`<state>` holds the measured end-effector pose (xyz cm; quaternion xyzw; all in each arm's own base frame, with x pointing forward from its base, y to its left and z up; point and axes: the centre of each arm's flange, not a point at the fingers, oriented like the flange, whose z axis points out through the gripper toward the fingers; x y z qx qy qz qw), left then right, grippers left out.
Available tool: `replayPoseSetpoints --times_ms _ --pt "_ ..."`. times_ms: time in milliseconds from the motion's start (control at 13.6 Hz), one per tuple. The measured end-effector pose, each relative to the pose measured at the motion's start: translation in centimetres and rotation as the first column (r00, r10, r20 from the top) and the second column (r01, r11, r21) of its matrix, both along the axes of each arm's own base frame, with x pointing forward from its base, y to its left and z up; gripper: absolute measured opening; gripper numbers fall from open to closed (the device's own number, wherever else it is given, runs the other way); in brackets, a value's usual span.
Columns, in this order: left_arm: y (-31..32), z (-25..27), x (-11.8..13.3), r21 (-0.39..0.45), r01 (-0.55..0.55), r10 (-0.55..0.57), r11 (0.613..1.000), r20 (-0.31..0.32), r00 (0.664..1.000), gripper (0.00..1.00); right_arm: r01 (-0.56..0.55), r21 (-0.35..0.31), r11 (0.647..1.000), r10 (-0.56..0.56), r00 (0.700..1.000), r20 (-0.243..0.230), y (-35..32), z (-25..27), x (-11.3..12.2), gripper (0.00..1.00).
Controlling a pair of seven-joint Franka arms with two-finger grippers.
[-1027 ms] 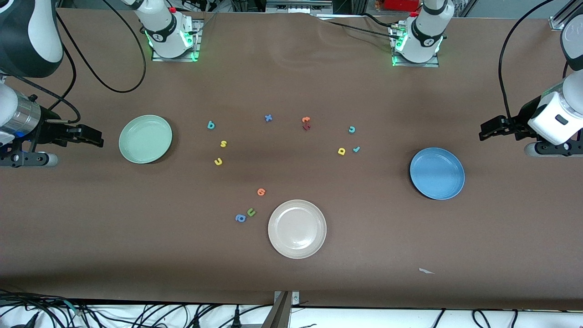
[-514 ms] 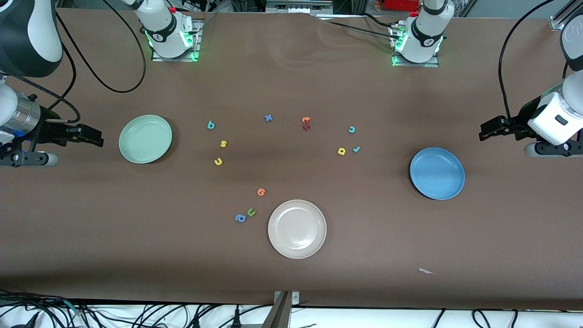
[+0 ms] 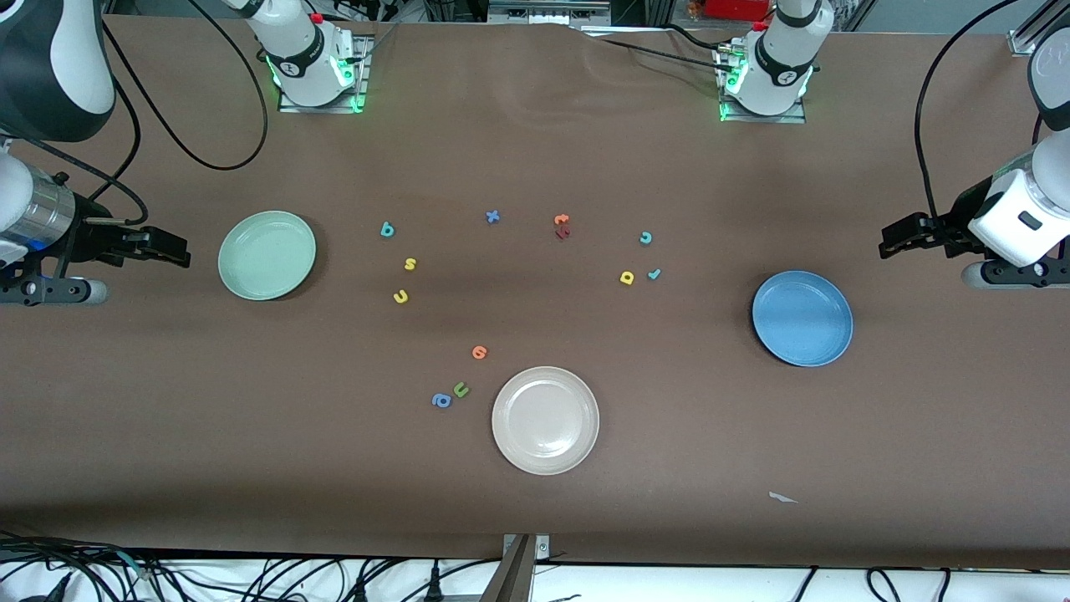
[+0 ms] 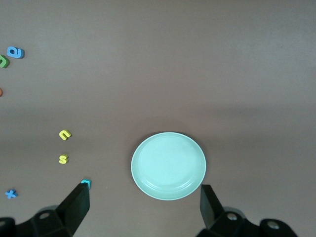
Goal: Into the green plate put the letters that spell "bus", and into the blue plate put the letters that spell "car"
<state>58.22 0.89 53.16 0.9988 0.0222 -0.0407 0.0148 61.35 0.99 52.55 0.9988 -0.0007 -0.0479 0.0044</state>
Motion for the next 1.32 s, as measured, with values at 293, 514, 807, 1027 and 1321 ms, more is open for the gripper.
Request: replayPoseSetpoints --times_ms 293,514,807,1027,1321 --pt "-0.04 0.00 0.00 0.000 0.001 -0.001 1.000 0.000 1.000 1.00 0.000 0.000 1.000 0.000 1.000 0.000 -0.02 -0.01 0.00 1.00" --pt "-0.04 0.00 0.00 0.000 0.001 -0.001 1.000 0.000 1.000 1.00 0.000 0.000 1.000 0.000 1.000 0.000 -0.02 -0.01 0.00 1.00" --pt "-0.04 -0.01 0.01 0.000 0.001 -0.001 1.000 0.000 1.000 1.00 0.000 0.000 1.000 0.000 1.000 0.000 -0.02 -0.01 0.00 1.00" --pt "-0.05 -0.31 0.11 0.000 0.001 -0.001 1.000 -0.005 1.000 1.00 0.001 0.000 1.000 -0.001 1.000 -0.001 -0.02 -0.05 -0.01 1.00" --pt "-0.06 -0.63 0.21 0.001 0.001 -0.001 1.000 -0.011 1.000 1.00 0.001 0.000 1.000 -0.001 1.000 -0.005 -0.03 -0.25 -0.05 1.00"
